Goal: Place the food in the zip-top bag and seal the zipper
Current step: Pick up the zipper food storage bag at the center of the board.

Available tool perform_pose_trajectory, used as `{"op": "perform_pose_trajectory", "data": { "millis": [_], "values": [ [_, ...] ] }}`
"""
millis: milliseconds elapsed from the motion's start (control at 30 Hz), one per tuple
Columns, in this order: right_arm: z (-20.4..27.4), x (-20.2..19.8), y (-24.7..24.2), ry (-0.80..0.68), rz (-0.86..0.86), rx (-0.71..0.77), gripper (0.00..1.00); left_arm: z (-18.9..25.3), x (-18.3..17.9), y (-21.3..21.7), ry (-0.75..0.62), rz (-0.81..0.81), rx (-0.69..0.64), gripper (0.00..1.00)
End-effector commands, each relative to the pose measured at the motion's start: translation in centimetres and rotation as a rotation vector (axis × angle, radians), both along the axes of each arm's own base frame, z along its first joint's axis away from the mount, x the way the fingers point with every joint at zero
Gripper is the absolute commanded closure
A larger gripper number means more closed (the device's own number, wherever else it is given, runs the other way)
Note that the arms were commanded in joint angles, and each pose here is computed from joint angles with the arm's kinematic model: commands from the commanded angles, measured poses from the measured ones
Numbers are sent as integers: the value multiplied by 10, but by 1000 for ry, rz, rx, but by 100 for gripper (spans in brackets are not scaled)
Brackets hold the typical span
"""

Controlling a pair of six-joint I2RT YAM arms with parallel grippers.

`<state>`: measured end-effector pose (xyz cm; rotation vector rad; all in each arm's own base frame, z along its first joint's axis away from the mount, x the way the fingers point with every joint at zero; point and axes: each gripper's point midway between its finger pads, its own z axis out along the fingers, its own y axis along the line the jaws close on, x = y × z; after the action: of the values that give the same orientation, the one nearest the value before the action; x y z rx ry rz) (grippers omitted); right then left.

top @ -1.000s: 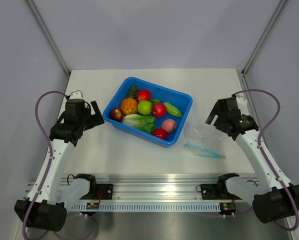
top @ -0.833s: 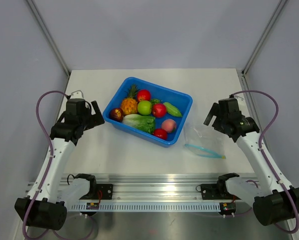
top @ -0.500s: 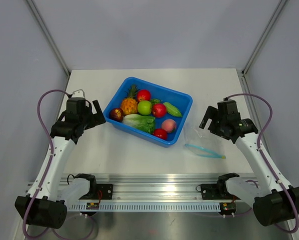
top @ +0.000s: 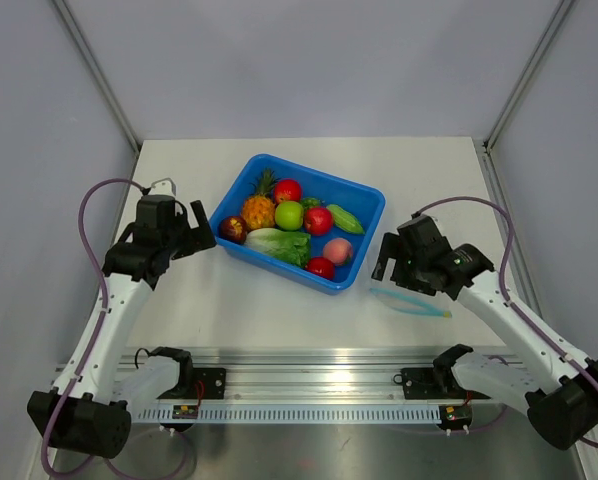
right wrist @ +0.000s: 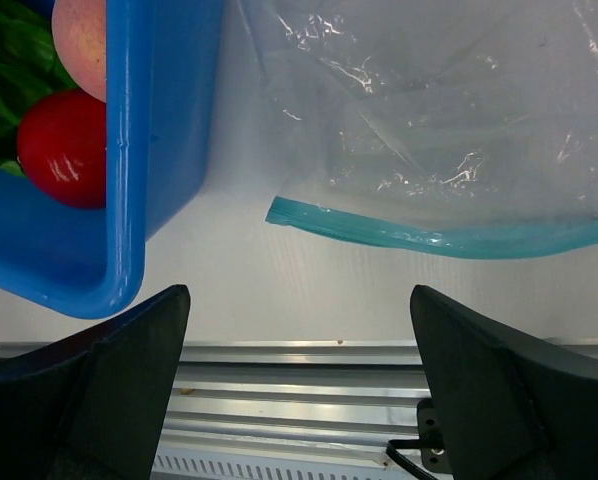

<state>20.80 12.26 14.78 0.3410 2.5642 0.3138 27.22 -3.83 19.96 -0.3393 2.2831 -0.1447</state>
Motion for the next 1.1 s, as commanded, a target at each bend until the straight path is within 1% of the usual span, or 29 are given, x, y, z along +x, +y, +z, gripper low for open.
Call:
{"op": "perform_pose_trajectory", "data": {
  "millis": [0, 100, 133, 200, 233, 300, 367, 500, 633, 767, 1000, 1033, 1067],
  "values": [
    [-1, 5, 6, -2, -74, 3, 1, 23, 10, -8, -75, -20, -25, 1],
    [-9, 2, 10, -3, -134, 74, 1, 28, 11, -8, -86, -24, -18, 1],
    [-16, 1, 10, -1, -178, 100, 1, 28, 11, -9, -83, -25, -18, 1],
    [-14, 0, 6, -39, -227, 134, 1, 27, 11, -9, -83, -24, -17, 1],
    [-20, -3, 1, -33, -279, 144, 1, 26, 12, -9, -77, -26, -18, 1],
    [-16, -2, -8, -87, -344, 170, 0, 26, 11, -10, -75, -28, -19, 1],
    [-19, -5, -12, -102, -411, 210, 2, 26, 12, -12, -74, -32, -19, 1],
    [-38, -8, -15, -88, -530, 282, 3, 31, 14, -17, -86, -51, -19, 1],
    [-55, -8, -19, -79, -619, 315, 3, 30, 14, -20, -82, -65, -14, 1],
    [-61, -6, -23, -113, -667, 356, 5, 32, 14, -22, -81, -79, -3, 1],
    [-72, 4, -29, -166, -731, 417, 18, 31, 15, -28, -78, -96, -6, 1],
    [-72, 5, -30, -169, -736, 414, 22, 30, 15, -29, -75, -97, -5, 1],
    [-74, 7, -32, -172, -740, 405, 23, 31, 15, -31, -78, -102, -7, 1]
  ]
}}
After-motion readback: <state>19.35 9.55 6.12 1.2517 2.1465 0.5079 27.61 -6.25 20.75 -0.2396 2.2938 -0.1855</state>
